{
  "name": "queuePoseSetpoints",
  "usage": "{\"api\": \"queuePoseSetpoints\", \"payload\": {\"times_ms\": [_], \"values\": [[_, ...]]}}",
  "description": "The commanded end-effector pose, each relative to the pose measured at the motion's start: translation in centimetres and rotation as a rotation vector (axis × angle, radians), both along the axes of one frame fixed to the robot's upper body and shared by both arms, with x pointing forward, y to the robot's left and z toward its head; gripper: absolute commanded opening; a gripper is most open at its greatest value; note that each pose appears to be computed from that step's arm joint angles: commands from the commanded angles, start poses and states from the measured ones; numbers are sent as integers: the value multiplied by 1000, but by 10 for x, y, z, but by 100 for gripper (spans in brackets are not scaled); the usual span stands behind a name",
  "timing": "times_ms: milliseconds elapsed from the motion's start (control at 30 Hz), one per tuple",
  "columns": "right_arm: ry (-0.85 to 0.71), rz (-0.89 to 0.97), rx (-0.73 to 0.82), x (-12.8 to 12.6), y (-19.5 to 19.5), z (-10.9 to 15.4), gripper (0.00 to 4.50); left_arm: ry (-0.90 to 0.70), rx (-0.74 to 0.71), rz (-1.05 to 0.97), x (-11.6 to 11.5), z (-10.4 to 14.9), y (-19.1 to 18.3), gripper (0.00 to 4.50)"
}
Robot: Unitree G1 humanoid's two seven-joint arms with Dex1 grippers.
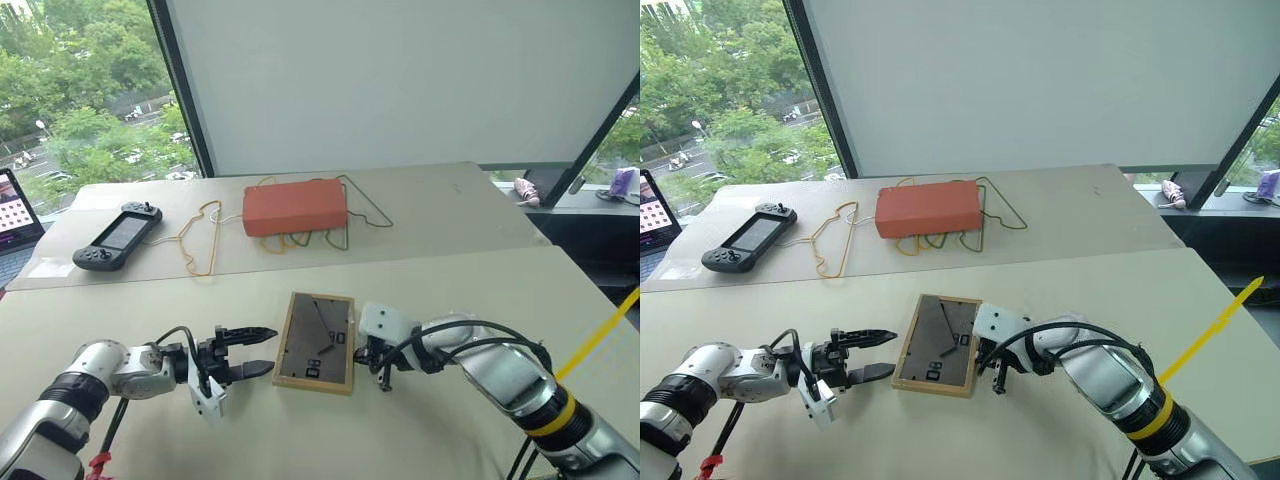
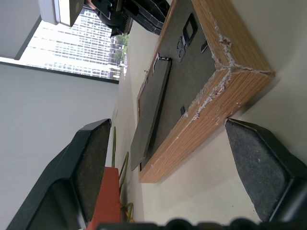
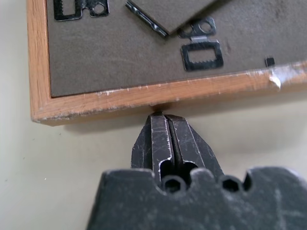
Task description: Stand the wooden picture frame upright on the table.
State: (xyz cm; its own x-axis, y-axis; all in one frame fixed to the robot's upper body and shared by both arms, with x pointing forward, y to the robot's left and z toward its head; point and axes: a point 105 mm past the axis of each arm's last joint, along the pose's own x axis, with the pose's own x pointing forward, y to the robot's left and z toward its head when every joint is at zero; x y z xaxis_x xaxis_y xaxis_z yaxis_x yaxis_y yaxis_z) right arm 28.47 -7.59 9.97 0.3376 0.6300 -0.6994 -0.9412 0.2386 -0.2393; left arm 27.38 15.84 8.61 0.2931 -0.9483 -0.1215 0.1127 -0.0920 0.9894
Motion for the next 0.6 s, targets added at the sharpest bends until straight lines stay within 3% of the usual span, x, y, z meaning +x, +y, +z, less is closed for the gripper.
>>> {"api": "queuePoseSetpoints", "payload": {"times_ms": [33,600], "values": [[-50,53,-1,0,19,9,0,48,44,-23,-6,-15,-2,412],[-47,106,-1,7,39,10,0,16,-9,-65,1,-14,-32,412]]}}
